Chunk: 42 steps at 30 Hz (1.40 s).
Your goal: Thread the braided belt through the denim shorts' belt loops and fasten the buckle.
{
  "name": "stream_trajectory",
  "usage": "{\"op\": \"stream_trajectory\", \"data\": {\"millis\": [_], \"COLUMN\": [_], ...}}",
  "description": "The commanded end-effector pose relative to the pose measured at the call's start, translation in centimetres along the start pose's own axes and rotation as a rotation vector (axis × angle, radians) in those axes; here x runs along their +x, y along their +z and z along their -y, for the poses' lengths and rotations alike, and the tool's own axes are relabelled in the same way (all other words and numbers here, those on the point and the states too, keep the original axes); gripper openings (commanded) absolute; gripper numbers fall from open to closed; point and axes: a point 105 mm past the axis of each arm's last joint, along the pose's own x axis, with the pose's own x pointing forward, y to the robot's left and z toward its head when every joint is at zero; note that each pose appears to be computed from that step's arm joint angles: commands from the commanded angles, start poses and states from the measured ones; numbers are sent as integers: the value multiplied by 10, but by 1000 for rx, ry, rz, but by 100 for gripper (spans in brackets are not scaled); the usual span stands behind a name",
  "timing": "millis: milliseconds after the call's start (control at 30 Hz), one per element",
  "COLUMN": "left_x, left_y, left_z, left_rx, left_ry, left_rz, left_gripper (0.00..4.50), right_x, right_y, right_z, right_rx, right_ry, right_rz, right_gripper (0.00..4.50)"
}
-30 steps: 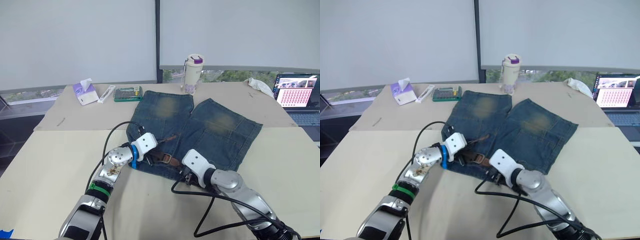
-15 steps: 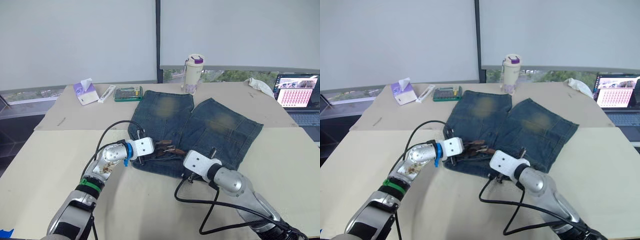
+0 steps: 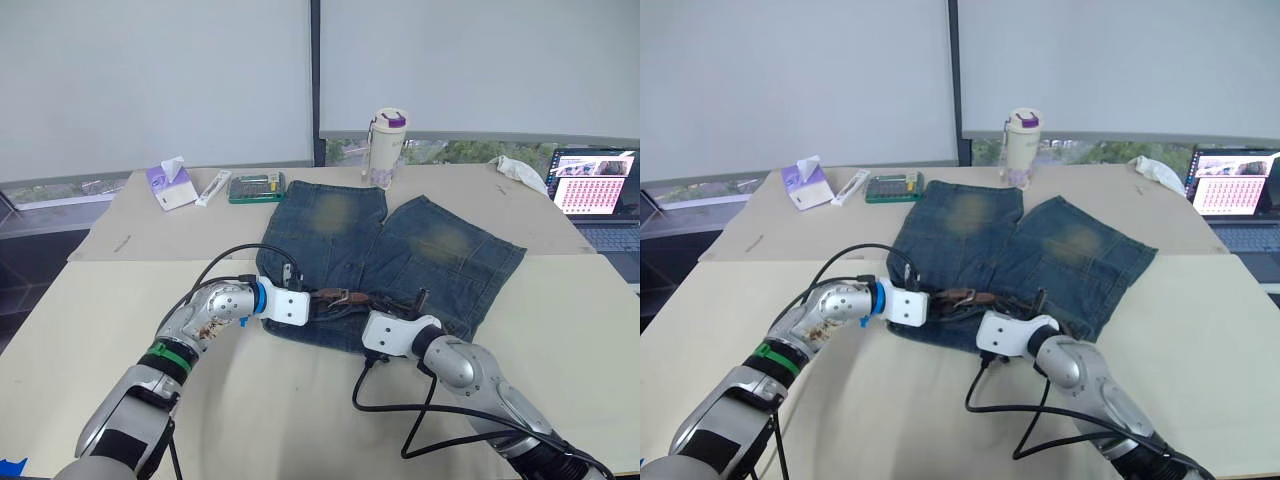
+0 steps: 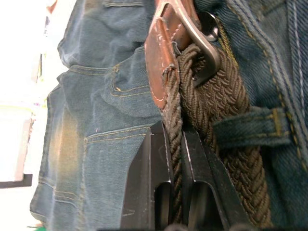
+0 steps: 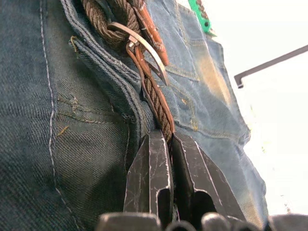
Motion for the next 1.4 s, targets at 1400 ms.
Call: {"op": "stream_trajectory", "data": {"millis": [1400], "left_x": [1], "left_y": [27], "left_z": [-32], "left_rx": [-275], "left_ry": [66], "left_rz": [179], "left_gripper": [0], "right_x": [-5], "right_y": [-11], "right_z": [6], "right_rx": [96], "right_ry": [-293], "right_rz": [120], "right_gripper": [1]}}
